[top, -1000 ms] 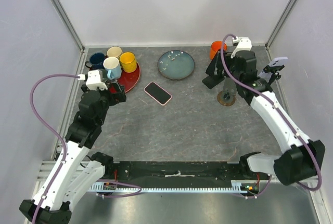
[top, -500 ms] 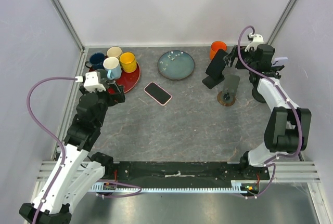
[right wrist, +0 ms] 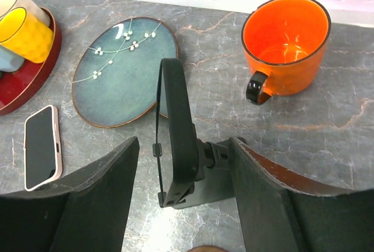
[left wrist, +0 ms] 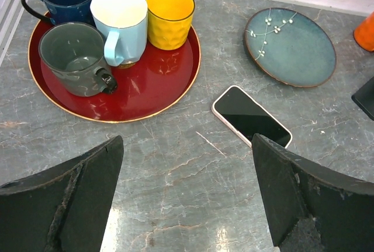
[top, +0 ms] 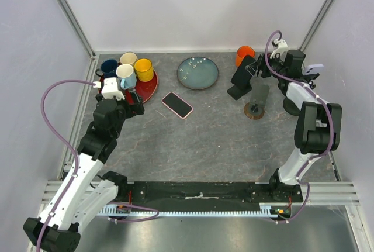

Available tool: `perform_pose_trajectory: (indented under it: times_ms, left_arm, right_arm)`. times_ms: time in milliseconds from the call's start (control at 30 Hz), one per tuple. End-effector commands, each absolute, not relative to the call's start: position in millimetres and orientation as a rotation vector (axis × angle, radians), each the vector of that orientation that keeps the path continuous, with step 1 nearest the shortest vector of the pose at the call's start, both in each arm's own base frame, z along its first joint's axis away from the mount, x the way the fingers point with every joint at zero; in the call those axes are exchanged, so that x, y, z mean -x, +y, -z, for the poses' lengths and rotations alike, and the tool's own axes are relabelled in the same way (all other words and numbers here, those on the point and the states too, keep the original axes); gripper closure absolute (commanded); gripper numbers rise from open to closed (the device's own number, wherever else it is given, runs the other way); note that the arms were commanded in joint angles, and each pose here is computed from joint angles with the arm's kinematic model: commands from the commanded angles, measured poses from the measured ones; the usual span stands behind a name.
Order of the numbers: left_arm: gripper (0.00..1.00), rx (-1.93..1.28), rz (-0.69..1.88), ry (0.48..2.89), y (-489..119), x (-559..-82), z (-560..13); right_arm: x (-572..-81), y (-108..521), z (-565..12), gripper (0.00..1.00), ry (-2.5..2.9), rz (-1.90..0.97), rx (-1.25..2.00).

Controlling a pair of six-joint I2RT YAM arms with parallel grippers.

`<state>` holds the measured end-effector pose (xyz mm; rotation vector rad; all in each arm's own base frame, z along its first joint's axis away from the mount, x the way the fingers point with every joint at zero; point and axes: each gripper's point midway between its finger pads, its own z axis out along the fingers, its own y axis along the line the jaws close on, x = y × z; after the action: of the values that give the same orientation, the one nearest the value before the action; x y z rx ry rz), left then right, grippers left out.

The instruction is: Remove the phone from the phone stand

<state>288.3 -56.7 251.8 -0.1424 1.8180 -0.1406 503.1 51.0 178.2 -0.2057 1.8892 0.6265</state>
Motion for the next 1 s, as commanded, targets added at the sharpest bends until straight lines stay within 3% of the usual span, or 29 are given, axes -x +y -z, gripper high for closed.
perform_pose_trajectory:
  times_ms: [0,233,433,733,967]
  left_arm:
    - [0.04,0.105,0.137,1.788,-59.1,-292.7,-259.6]
    - [0.04,0.098,0.14,1.793,-60.5,-293.2,-258.3]
    - [0.04,0.098,0.142,1.789,-60.6,-292.6,-259.1]
    - [0.05,0.098,0.145,1.789,-60.6,-292.1,-258.9]
    - [0.05,0.092,0.153,1.791,-62.2,-291.9,-258.8]
  right_arm:
    - [-515.2,62.6,-210.5,0.32,1.76,-0.662,0.332]
    - [-515.5,66.3,-212.8,0.41,1.753,-0.689,0.351]
    - [-515.5,66.6,-211.4,0.59,1.756,-0.699,0.347]
    - [-513.9,70.5,-227.2,0.99,1.724,-0.714,0.367]
    - [-510.6,72.5,-256.4,1.0,1.676,-0.706,0.396]
